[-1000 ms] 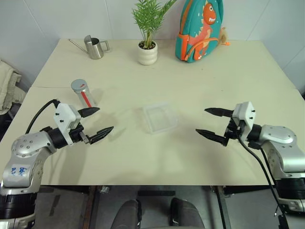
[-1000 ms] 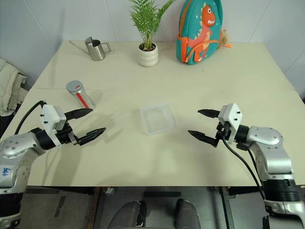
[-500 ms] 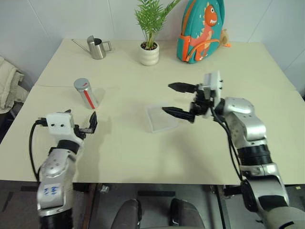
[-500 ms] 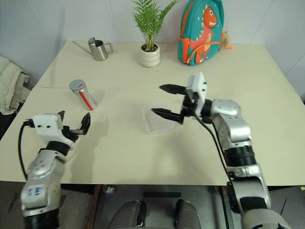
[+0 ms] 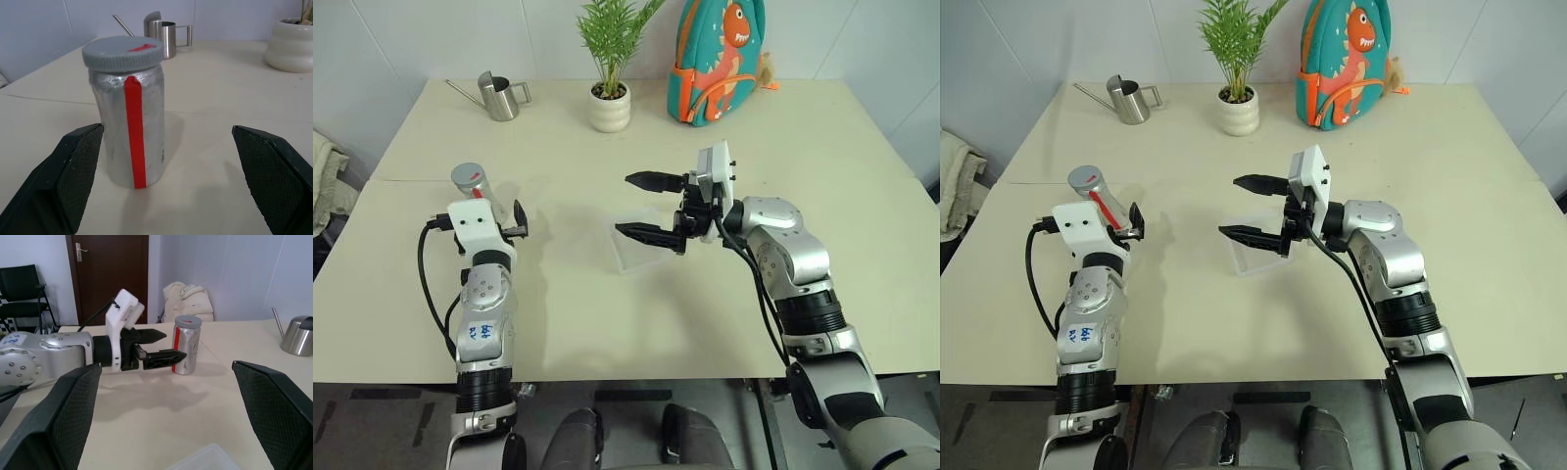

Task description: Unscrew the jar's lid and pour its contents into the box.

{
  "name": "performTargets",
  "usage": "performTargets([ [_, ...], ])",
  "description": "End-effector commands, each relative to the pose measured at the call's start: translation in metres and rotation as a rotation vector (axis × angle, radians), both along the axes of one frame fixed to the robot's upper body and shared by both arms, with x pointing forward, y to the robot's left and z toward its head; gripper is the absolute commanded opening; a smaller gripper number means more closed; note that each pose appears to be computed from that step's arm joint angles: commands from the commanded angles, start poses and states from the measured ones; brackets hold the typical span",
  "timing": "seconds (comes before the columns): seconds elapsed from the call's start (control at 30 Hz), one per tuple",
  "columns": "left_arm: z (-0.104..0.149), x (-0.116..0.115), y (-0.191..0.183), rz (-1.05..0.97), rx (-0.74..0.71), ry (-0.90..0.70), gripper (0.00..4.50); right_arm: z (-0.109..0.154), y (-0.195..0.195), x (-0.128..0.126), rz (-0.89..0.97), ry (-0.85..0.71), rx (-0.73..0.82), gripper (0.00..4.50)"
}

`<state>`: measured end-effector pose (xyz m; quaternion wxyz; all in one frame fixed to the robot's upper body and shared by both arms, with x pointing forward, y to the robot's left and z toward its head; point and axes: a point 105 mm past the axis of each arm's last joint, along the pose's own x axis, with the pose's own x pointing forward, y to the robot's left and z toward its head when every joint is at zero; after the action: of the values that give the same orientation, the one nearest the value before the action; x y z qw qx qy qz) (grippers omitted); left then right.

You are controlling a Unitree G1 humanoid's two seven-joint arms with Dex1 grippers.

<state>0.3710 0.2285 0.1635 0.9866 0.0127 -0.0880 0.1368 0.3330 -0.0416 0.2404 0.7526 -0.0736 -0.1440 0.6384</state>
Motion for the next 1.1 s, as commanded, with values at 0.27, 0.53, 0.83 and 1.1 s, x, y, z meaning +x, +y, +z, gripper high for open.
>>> performTargets([
  [0.27,0.022,0.013,0.020,0.137,0.026,-0.072,4.48,0.008,-0.002,-0.007,-0.025,-0.042,0.026,4.50],
  [0.53,0.025,0.038,0.033,0.153,0.029,-0.068,4.48,0.006,-0.006,-0.006,-0.054,-0.040,0.026,4.50],
  [0.83,0.026,0.049,0.042,0.185,0.023,-0.066,4.08,0.005,-0.005,-0.007,-0.064,-0.038,0.031,4.50],
  [1.1,0.027,0.050,0.037,0.160,0.041,-0.083,1.96,0.005,-0.005,-0.006,-0.069,-0.036,0.036,4.50],
])
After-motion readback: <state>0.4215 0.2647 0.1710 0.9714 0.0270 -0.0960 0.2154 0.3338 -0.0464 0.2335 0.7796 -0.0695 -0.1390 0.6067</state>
